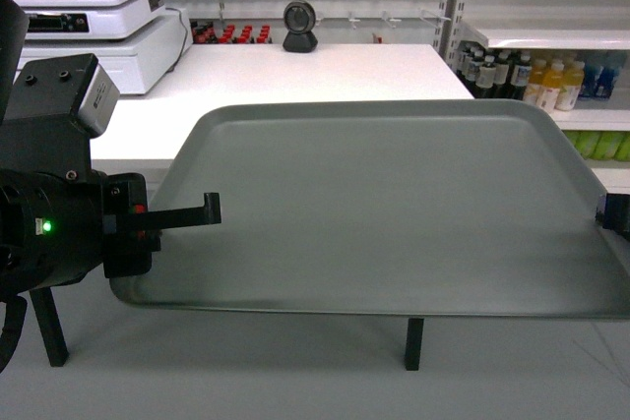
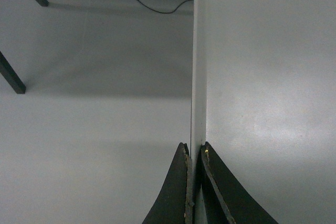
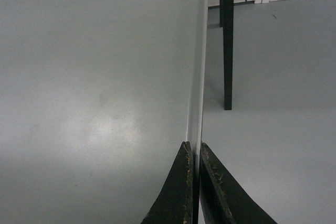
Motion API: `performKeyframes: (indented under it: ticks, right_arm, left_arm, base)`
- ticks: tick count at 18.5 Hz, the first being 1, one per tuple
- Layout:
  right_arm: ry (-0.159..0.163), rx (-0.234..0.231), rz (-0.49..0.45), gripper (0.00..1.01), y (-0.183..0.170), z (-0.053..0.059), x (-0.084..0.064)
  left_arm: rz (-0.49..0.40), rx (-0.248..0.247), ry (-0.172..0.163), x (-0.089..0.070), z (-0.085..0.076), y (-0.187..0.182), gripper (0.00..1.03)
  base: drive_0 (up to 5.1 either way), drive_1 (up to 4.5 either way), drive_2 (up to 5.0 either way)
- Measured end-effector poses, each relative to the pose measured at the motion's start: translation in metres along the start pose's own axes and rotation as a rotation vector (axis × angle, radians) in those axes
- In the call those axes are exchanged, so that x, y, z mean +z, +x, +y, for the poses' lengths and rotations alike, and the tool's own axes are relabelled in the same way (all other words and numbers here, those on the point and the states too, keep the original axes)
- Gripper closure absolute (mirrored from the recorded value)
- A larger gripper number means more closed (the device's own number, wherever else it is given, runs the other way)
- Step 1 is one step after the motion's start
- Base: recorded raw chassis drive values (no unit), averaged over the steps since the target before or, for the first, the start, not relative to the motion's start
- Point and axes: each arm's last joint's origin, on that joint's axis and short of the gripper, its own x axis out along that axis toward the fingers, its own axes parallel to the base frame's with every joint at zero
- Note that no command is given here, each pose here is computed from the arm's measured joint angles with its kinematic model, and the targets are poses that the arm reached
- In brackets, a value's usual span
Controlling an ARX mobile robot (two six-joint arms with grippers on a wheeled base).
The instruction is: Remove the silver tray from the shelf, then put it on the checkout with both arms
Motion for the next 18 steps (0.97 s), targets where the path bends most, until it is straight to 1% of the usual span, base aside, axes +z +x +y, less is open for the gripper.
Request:
performKeyframes:
  ticks: [2, 18]
  right_arm:
    - [0.002, -0.002, 0.01, 0.99, 0.0002, -0.0004, -0.0012]
    - [0.003, -0.003, 0.005, 0.99, 0.0003, -0.0008, -0.0006]
  left_arm:
    - [0.0, 0.001, 0.001, -0.0001, -0.0001, 0.0, 1.0]
    - [-0.005, -0.004, 0.0, 0.0001, -0.0013, -0.0001, 1.0]
  base:
    - [-4.9, 2.49, 2.5]
    - [-4.9, 2.49, 2.5]
